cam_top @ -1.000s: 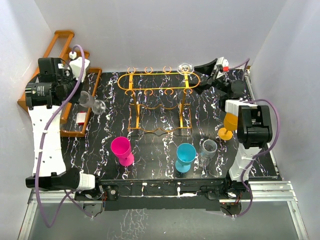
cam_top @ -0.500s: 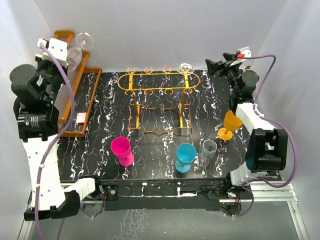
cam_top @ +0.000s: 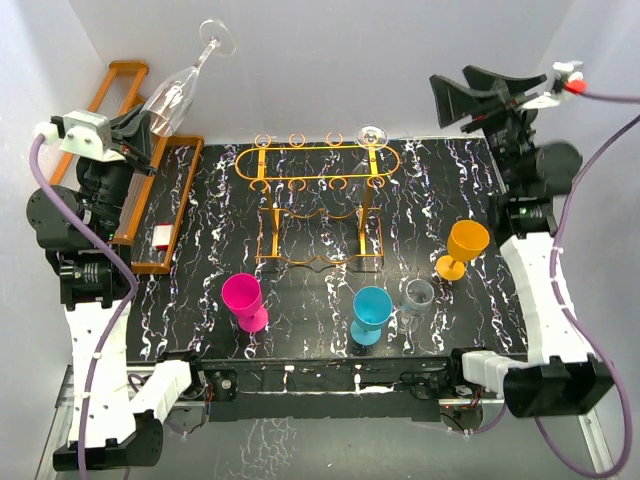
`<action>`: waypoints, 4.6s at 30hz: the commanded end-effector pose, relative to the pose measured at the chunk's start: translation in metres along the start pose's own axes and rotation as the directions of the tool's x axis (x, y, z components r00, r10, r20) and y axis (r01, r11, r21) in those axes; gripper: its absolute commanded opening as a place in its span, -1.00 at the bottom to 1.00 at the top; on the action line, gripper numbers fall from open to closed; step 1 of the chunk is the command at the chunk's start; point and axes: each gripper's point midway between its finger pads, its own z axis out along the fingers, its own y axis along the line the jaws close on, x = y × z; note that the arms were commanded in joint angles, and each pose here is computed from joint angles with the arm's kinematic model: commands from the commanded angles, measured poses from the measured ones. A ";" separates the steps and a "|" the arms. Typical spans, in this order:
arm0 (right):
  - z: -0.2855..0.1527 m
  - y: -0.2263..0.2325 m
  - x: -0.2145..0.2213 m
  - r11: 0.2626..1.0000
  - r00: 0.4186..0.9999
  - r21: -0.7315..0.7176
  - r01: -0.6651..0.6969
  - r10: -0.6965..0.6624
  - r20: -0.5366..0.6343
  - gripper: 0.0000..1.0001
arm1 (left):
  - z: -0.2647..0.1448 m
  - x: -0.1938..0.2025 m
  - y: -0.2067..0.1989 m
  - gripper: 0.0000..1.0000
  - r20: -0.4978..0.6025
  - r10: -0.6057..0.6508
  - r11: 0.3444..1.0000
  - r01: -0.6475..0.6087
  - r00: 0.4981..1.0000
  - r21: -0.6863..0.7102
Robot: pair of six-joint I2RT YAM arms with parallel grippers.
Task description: Place the wine glass upside down on the wine glass rack
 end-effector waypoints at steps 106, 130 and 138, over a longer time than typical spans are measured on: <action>-0.026 0.238 -0.051 0.940 0.924 -0.288 -0.181 0.263 0.277 -0.84 | -0.065 0.062 -0.109 0.94 -0.488 -0.201 0.830 0.412 0.850 0.376; -0.158 0.151 0.135 0.981 0.945 -0.169 0.091 -0.139 -0.296 -0.84 | -0.185 0.219 -0.131 0.64 -0.926 0.142 0.714 0.612 0.349 0.340; -0.164 0.131 0.166 0.981 0.920 -0.106 0.160 -0.187 -0.345 -0.84 | -0.204 0.243 -0.136 0.58 -0.946 0.202 0.693 0.645 0.253 0.321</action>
